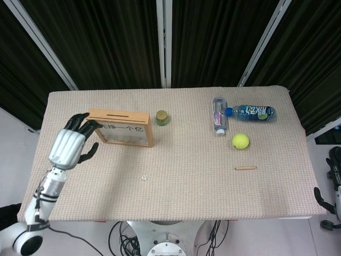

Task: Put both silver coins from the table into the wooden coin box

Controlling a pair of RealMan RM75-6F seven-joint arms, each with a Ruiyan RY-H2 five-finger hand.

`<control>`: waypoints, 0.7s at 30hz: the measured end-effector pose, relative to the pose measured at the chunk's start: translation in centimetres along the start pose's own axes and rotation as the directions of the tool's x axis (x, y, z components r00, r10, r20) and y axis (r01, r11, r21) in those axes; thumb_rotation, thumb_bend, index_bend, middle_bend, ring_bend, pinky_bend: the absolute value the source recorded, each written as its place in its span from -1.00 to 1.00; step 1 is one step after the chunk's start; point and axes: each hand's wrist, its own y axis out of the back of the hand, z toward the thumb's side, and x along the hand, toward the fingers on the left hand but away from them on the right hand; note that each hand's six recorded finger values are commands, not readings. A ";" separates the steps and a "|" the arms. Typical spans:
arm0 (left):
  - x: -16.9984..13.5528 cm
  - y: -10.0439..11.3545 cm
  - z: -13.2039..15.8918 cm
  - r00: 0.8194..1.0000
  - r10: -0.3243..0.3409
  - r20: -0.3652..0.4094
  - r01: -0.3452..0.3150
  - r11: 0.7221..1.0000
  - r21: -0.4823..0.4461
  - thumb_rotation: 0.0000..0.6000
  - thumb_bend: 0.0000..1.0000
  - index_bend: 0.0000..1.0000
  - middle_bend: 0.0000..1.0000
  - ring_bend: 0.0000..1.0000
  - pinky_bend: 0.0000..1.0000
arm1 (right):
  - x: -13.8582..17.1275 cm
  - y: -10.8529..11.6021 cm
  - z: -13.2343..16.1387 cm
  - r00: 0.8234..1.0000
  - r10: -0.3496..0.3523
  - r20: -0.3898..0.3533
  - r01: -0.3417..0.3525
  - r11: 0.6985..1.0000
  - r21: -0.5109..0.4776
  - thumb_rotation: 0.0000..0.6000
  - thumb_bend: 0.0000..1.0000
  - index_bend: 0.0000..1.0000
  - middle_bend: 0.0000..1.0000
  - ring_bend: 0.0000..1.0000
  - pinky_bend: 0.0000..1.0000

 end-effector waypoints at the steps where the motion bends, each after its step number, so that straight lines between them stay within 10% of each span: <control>1: -1.7 -0.3 -0.5 1.000 -0.005 -0.012 0.005 1.000 -0.004 1.00 -0.22 -0.25 -0.40 -0.74 -0.62 | 0.0 0.0 0.0 1.000 -0.001 -0.001 0.001 1.000 0.001 1.00 -0.35 -1.00 -1.00 -1.00 -1.00; 11: -8.4 -6.2 -3.4 0.990 -0.132 -0.049 0.128 0.988 -0.083 1.00 -0.41 -0.20 -0.40 -0.74 -0.56 | 0.3 0.3 1.0 1.000 -0.003 -0.028 0.003 1.000 0.008 1.00 -0.35 -1.00 -1.00 -1.00 -1.00; 21: -7.9 -14.5 -0.3 0.968 -0.216 0.125 0.227 0.970 -0.085 1.00 -0.46 -0.21 -0.41 -0.71 -0.54 | 0.7 1.0 0.5 1.000 -0.014 0.003 0.014 1.000 0.006 1.00 -0.35 -1.00 -1.00 -1.00 -1.00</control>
